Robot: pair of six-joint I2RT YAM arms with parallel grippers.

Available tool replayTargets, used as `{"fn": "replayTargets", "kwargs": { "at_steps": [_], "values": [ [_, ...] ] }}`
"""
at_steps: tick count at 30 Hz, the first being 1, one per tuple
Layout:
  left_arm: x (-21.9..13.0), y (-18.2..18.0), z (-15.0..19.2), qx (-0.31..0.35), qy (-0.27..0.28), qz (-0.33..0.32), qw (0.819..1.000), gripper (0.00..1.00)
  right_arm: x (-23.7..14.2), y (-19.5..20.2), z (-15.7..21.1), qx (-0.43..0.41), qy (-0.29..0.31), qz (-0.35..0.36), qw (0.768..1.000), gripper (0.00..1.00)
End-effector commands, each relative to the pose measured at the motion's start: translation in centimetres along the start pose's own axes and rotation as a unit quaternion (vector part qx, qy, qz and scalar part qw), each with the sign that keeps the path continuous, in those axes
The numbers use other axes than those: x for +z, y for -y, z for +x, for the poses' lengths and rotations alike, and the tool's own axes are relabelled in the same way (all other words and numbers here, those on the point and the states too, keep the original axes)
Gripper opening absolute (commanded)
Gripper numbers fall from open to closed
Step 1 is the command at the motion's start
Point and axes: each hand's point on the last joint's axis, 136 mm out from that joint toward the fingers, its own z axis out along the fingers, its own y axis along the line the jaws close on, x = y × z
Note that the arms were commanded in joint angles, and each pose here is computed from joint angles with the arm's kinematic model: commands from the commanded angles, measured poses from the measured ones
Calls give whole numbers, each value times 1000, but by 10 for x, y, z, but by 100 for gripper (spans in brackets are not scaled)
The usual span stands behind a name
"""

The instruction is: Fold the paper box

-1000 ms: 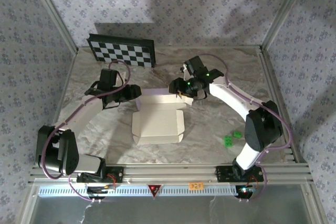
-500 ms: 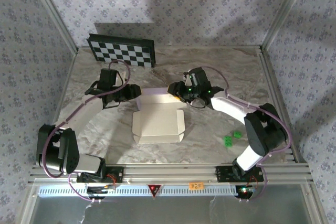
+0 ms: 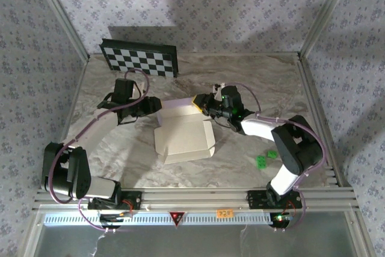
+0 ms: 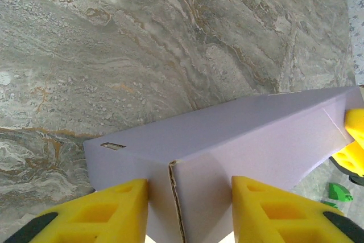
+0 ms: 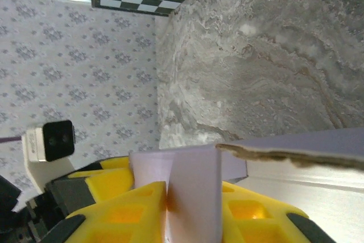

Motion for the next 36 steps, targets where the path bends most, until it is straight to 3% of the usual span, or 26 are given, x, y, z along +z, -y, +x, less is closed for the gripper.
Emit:
{"fn": "replayTargets", "kwargs": {
  "at_steps": [1,8,16,22,27,33,36],
  "values": [
    [-4,-2,20,-2,-34,-2,999,41,3,-21,-5,-2,6,-47,999,20],
    [-32,11,7,23,-4,-7,1000,48,9,-22,1,-6,-37,-55,998,10],
    [-72,31,-12,78,30,-3,997,58,-4,-27,19,-22,-159,-29,987,8],
    [-66,59,-6,96,-11,71,993,61,-35,-36,36,-73,-281,21,957,8],
    [-52,78,6,107,-48,106,987,62,-53,-45,46,-64,-365,28,928,8],
    [-28,84,23,109,-81,110,985,63,-43,-47,49,-66,-407,27,911,8],
    [-18,82,29,101,-90,114,984,62,-30,-45,46,-70,-411,27,909,14]
  ]
}}
